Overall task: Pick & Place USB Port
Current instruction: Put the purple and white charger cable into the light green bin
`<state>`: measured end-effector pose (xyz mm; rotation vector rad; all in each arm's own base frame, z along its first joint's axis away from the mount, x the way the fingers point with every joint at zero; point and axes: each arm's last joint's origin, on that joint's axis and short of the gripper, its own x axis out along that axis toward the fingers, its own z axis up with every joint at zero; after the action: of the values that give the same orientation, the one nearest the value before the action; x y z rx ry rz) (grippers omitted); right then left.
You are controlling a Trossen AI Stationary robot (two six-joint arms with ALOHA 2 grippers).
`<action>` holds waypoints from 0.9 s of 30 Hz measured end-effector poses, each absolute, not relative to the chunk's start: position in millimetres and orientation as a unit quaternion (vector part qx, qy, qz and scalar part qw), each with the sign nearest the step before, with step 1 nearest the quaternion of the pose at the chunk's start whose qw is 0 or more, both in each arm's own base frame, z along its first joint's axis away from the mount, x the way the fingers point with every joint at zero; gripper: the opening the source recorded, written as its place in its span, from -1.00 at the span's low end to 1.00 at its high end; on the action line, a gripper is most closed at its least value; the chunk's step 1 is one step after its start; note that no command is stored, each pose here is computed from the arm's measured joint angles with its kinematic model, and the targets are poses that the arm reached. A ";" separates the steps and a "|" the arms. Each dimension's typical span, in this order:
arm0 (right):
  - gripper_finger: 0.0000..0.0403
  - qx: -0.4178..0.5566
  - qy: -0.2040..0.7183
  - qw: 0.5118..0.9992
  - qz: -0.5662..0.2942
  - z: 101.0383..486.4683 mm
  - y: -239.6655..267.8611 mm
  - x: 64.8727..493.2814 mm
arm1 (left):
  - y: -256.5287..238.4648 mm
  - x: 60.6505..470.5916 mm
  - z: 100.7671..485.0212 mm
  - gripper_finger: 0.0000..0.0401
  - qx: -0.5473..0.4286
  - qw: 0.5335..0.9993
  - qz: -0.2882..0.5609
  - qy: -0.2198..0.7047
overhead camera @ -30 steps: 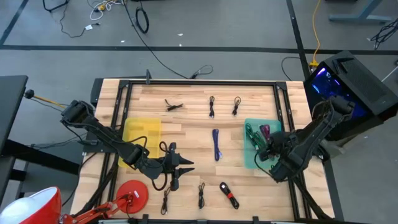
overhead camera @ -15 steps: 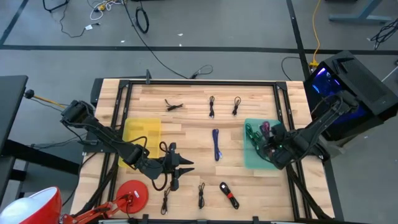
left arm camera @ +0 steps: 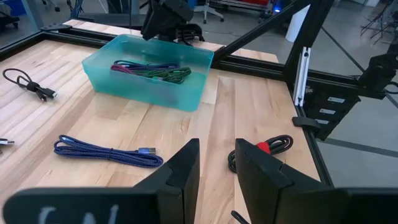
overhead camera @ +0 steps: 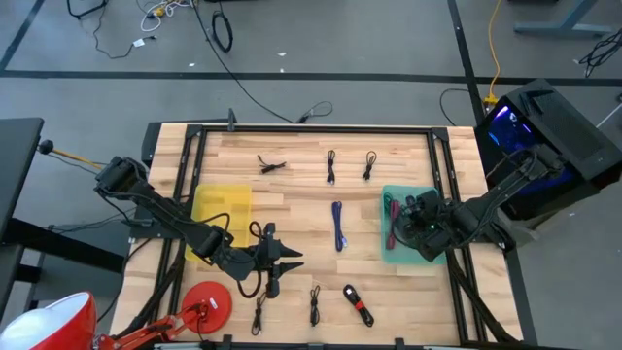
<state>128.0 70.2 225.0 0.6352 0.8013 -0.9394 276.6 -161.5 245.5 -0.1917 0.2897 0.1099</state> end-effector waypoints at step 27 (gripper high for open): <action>-0.45 0.280 0.344 0.879 -0.175 241.8 57.6 251.0 | -160.8 276.7 245.0 -0.46 -0.093 0.983 0.058 0.146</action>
<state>251.0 57.6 241.8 0.5846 0.7180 -0.3640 276.7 -160.8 245.0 -0.1876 0.2933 0.1163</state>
